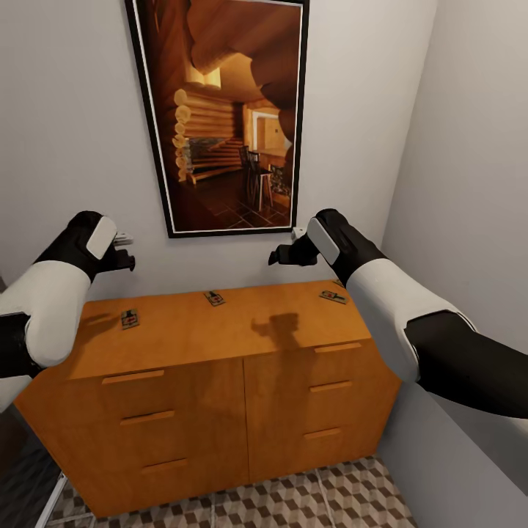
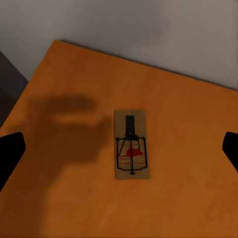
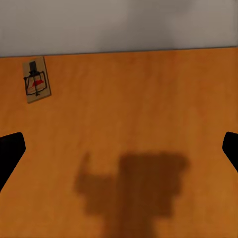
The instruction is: Take the four mousetraps from the cabinet in the bathroom and place them on the bathroom floor. Make sure all four end up on the same floor surface, and ensure that at least two of them are either under or directly next to the same bathroom sink.
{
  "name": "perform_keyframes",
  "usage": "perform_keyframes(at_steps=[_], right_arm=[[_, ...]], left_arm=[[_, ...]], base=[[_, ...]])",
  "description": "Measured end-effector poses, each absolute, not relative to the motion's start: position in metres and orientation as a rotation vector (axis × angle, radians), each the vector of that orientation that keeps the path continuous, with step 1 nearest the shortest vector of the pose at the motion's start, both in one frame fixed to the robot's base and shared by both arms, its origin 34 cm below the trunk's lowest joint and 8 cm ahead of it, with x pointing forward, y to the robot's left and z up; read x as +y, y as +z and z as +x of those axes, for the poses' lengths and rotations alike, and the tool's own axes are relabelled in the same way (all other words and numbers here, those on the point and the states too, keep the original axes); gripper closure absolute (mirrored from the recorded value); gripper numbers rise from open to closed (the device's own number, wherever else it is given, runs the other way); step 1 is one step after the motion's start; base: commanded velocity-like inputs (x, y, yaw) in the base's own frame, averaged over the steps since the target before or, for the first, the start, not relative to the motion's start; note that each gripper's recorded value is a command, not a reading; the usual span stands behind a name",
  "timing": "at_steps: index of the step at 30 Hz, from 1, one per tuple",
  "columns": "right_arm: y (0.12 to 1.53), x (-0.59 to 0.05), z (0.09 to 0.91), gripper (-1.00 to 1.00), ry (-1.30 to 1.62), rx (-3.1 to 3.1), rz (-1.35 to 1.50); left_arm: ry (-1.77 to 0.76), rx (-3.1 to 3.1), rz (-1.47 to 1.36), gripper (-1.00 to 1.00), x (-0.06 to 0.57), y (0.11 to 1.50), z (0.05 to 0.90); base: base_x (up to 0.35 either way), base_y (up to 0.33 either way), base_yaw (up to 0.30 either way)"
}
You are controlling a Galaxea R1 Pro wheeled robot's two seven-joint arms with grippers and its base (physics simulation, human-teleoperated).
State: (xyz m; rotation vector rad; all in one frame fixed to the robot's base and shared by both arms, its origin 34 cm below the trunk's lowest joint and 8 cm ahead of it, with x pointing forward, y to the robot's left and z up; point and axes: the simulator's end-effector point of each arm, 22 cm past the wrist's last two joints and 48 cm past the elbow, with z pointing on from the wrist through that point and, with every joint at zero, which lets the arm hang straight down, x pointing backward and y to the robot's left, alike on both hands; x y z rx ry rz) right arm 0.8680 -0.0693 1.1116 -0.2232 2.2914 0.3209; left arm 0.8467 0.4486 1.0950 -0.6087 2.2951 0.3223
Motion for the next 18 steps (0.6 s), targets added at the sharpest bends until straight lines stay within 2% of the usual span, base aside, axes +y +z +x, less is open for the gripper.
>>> perform_keyframes(at_steps=[18], right_arm=[[1.111, -0.069, 0.868, -1.0, 0.321, 2.292, -0.223]], left_arm=[[0.328, 2.316, -0.576, -1.0, 0.435, 1.09, 0.849]], base=[[0.0, 0.0, 0.0]])
